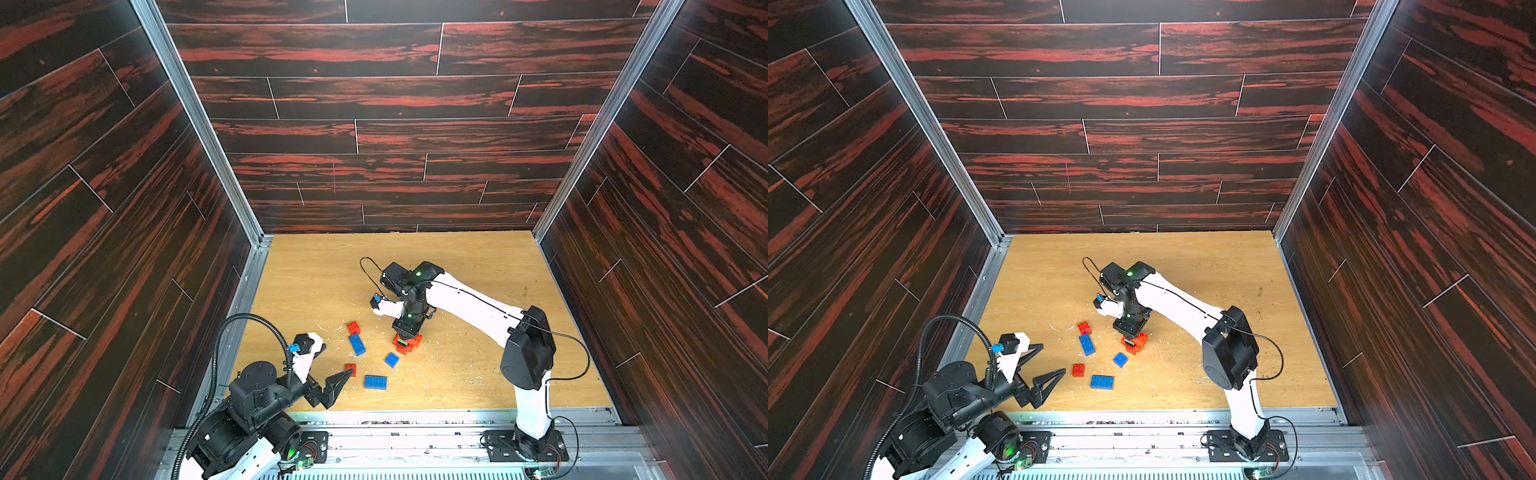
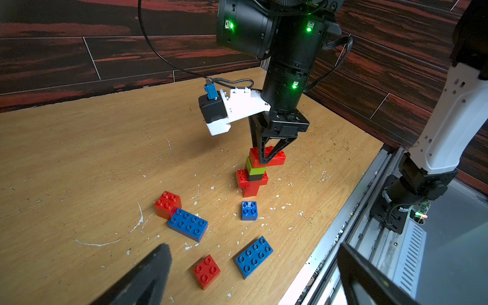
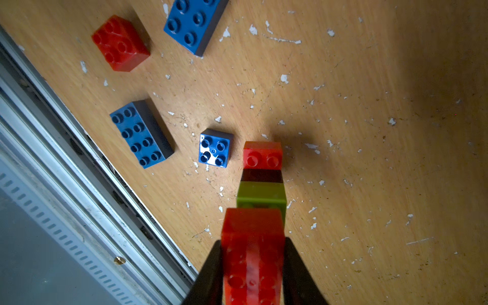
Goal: Assemble the letter f with lego
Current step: Assemble the lego brick with the lego brick.
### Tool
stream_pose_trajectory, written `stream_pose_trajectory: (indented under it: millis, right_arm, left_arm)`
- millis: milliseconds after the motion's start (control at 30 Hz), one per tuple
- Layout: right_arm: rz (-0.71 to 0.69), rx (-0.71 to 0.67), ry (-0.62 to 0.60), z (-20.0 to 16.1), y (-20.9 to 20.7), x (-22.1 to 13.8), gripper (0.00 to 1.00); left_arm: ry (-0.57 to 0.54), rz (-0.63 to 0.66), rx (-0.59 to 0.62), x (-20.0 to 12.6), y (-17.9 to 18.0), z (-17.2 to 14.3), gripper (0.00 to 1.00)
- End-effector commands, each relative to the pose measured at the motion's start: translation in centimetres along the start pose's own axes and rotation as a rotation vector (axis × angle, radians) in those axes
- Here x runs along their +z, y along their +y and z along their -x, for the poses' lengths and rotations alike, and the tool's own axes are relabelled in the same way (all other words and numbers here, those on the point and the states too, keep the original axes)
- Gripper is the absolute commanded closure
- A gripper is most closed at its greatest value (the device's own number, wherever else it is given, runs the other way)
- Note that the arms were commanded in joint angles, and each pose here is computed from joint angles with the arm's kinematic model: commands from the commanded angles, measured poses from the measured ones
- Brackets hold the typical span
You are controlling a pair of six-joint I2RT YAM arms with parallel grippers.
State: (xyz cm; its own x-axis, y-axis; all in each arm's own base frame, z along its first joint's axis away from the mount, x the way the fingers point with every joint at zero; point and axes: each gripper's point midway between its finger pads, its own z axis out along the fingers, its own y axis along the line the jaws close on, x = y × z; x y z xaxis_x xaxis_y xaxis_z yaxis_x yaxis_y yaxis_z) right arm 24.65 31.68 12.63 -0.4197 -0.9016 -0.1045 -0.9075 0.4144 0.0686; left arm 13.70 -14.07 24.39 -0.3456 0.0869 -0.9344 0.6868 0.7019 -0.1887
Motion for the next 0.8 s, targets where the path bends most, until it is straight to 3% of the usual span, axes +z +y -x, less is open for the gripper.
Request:
stream_pose_trajectory:
  millis: [0, 767]
  right_arm:
    - [-0.009, 0.009, -0.006, -0.4, 0.0, -0.5, 0.82]
    - [0.017, 0.03, 0.046, -1.6, 0.3, 0.9, 0.81]
  left_arm:
    - [0.01, -0.005, -0.004, 0.4, 0.0, -0.2, 0.0]
    - [0.008, -0.005, -0.003, 0.3, 0.0, -0.2, 0.0]
